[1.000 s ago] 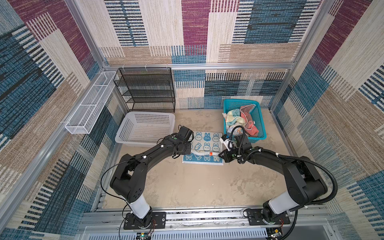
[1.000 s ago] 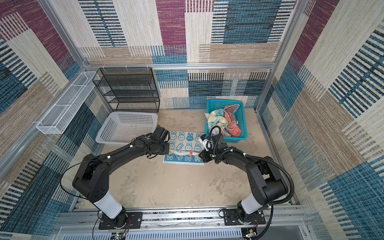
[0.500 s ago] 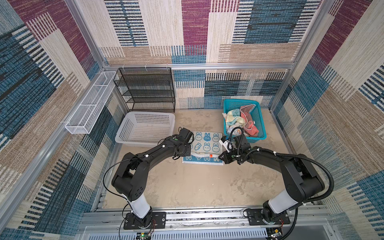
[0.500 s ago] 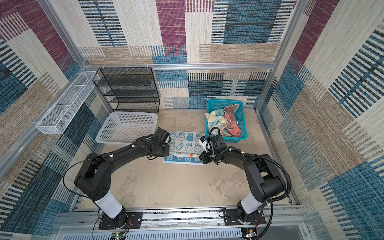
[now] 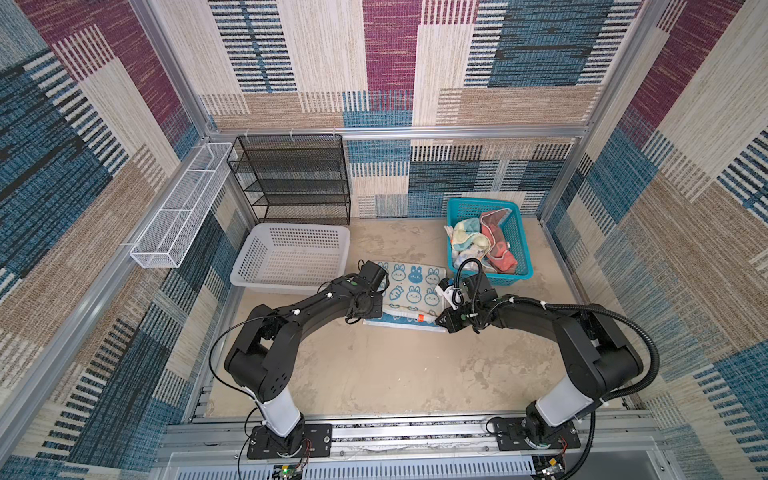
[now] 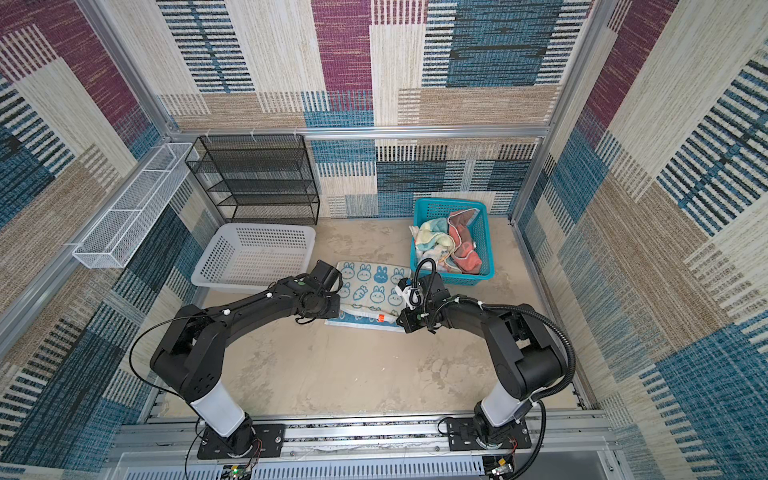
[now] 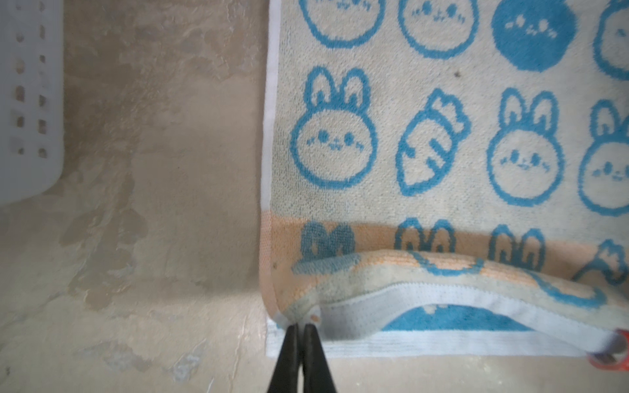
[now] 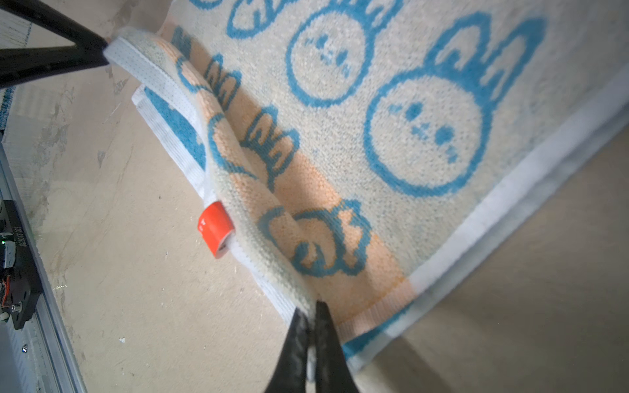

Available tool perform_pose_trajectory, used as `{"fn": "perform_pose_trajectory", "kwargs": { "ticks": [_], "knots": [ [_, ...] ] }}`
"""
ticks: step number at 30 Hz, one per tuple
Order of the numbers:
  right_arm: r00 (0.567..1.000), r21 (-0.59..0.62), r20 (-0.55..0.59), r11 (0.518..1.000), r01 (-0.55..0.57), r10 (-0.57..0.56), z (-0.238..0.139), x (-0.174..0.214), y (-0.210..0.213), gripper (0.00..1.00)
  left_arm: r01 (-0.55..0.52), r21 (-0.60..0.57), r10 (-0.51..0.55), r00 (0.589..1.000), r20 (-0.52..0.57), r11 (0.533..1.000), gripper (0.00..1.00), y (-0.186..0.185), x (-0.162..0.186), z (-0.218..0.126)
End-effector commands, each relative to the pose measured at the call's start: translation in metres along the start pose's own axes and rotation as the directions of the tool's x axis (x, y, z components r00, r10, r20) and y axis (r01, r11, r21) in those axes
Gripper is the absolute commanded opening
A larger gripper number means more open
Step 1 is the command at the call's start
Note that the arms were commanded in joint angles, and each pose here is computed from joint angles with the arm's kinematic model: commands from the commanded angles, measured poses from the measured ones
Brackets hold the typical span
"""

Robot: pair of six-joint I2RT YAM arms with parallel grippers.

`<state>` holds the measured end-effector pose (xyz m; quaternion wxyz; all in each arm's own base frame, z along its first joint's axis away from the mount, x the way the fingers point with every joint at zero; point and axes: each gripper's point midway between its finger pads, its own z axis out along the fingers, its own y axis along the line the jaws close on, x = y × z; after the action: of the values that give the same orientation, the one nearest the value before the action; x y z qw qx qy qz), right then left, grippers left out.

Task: Fold and stack the towels
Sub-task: 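Open both grippers to release the folded edge onto the towel, then move both grippers to the folded towel's corners farthest from the robot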

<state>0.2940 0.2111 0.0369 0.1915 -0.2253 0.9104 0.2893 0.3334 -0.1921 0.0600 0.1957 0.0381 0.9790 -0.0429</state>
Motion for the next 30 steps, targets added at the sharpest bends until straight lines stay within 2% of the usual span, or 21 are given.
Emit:
{"fn": "perform_pose_trajectory", "kwargs": {
  "ticks": [1, 4, 7, 11, 14, 18, 22, 30],
  "knots": [
    [1.000, 0.002, -0.014, 1.000, -0.027, 0.027, -0.002, 0.006, 0.002, 0.10, 0.019, 0.015, -0.019, 1.000, 0.001, 1.000, 0.00, 0.000, 0.005, -0.005],
    [0.999, 0.042, -0.022, 0.998, -0.047, 0.048, -0.005, 0.010, -0.003, 0.15, 0.015, 0.005, -0.015, 1.000, -0.001, 1.000, 0.05, 0.005, 0.012, -0.008],
    [0.998, 0.075, -0.025, 0.995, -0.059, 0.061, -0.010, 0.012, -0.006, 0.23, 0.002, -0.014, -0.002, 1.000, -0.012, 1.000, 0.15, 0.011, 0.019, -0.011],
    [0.998, 0.064, -0.019, 0.996, -0.056, 0.058, -0.017, 0.011, 0.000, 0.42, -0.034, -0.038, 0.033, 0.999, -0.020, 0.999, 0.29, 0.018, 0.023, -0.020],
    [0.999, 0.039, 0.015, 0.998, -0.040, 0.039, -0.026, 0.003, 0.009, 0.52, -0.052, -0.048, 0.052, 0.999, -0.002, 0.998, 0.36, 0.022, 0.020, -0.031],
    [0.996, 0.062, 0.087, 0.998, -0.029, 0.024, -0.038, -0.016, 0.011, 0.56, -0.065, -0.029, 0.066, 0.996, 0.060, 0.997, 0.41, 0.017, 0.004, -0.046],
    [0.983, 0.088, 0.180, 0.995, -0.036, 0.020, -0.045, -0.047, 0.009, 0.57, -0.094, -0.026, 0.097, 0.988, 0.118, 0.995, 0.41, 0.006, -0.023, -0.047],
    [0.964, 0.100, 0.264, 0.992, -0.074, 0.045, -0.026, -0.092, -0.006, 0.56, -0.143, -0.040, 0.148, 0.979, 0.139, 0.989, 0.39, -0.021, -0.074, -0.017]
  ]
}}
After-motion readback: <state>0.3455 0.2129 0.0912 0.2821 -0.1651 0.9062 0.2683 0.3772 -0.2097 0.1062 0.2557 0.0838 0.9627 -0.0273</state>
